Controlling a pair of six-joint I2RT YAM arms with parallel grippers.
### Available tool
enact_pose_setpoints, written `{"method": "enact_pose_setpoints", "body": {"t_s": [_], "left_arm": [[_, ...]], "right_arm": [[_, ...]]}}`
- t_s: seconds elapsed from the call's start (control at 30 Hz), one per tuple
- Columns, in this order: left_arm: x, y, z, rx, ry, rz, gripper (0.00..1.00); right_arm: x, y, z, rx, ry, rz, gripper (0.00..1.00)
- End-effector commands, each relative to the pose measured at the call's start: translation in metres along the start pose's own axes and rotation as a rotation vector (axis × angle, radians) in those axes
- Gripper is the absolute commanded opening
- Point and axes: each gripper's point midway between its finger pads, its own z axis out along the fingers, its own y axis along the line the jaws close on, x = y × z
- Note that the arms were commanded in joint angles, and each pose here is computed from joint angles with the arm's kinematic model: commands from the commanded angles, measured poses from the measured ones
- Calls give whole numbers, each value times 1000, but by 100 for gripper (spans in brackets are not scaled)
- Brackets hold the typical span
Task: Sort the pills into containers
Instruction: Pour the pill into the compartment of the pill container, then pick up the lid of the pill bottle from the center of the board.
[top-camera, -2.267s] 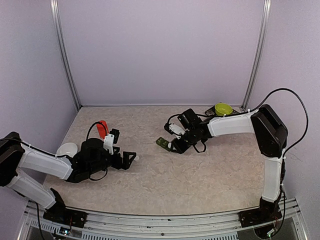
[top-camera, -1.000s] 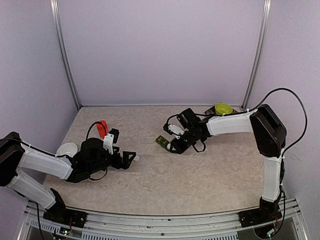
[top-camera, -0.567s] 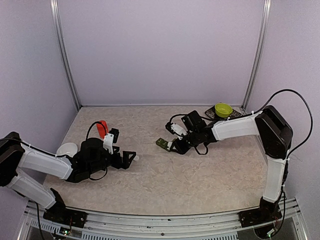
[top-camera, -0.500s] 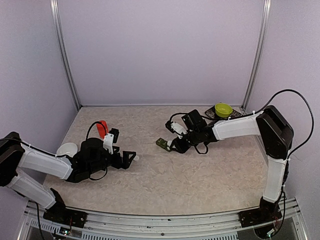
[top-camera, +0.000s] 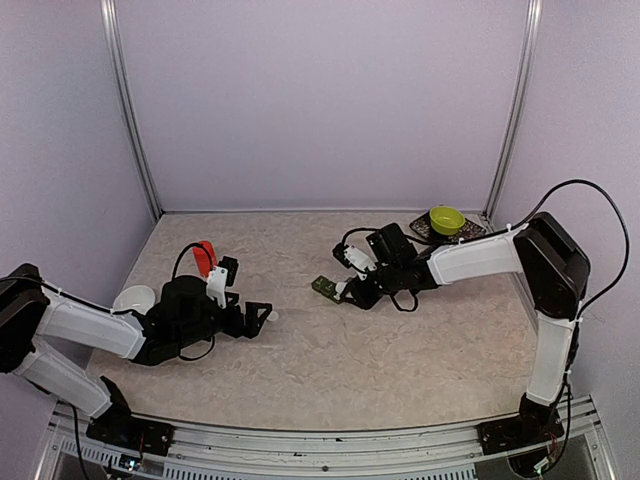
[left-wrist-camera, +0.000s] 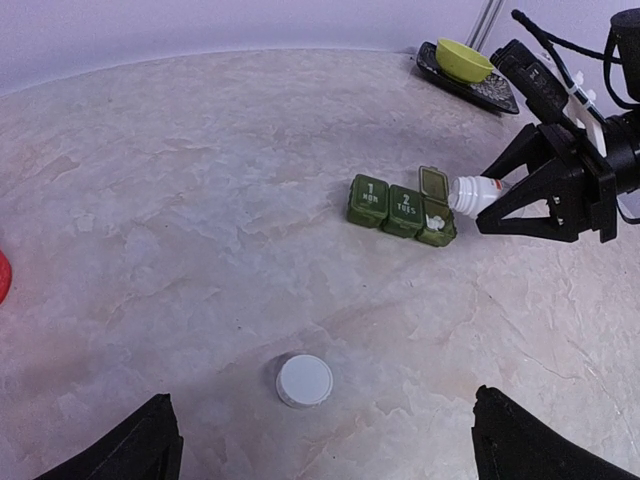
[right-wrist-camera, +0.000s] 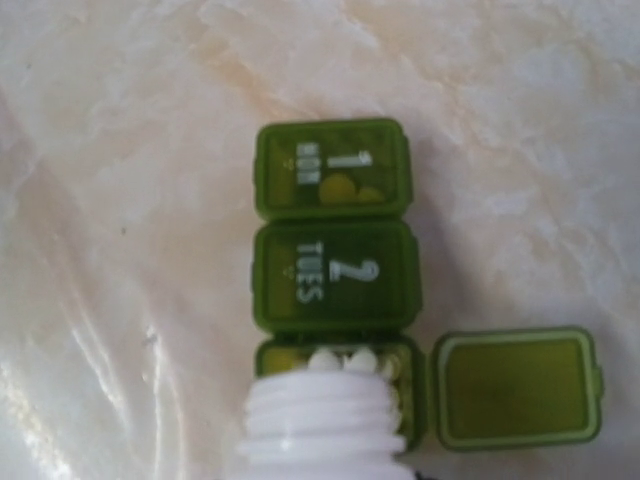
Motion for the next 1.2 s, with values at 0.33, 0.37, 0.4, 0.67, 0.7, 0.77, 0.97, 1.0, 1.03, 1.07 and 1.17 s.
{"method": "enact_pose_setpoints", "body": {"t_s": [0.33, 0.37, 0.4, 0.67, 0.7, 0.77, 0.97, 1.0, 1.03, 1.07, 1.17], "left_arm": [[-4, 0, -2, 13, -18, -2, 99], [-4, -1, -2, 14, -17, -1, 99], [-4, 0, -2, 13, -17, -1, 99], [-1, 0, 0, 17, -6, 2, 99], [-1, 0, 1, 18, -6, 3, 99], [0, -1, 1, 21, -2, 4, 99], [3, -6, 5, 46, 19, 10, 99], [2, -7, 6, 51, 22, 10, 99], [2, -9, 7, 58, 29, 11, 99], [1, -11, 8, 66, 34, 12, 99], [1, -13, 12, 67, 59, 13, 99]], "right_arm": [[-22, 13, -23, -21, -224, -25, 6], [-23, 13, -25, -22, -238, -27, 6], [-25, 14, -26, -23, -260, -30, 6], [-39, 24, -61, -50, -460, -47, 6], [-41, 25, -68, -53, -491, -52, 6], [-43, 29, -85, -58, -550, -62, 6], [-61, 41, -147, -62, -751, -125, 6], [-61, 44, -157, -67, -781, -136, 6], [-64, 47, -168, -72, -816, -146, 7], [-65, 50, -177, -80, -846, -157, 6], [-65, 62, -210, -109, -957, -199, 7]]}}
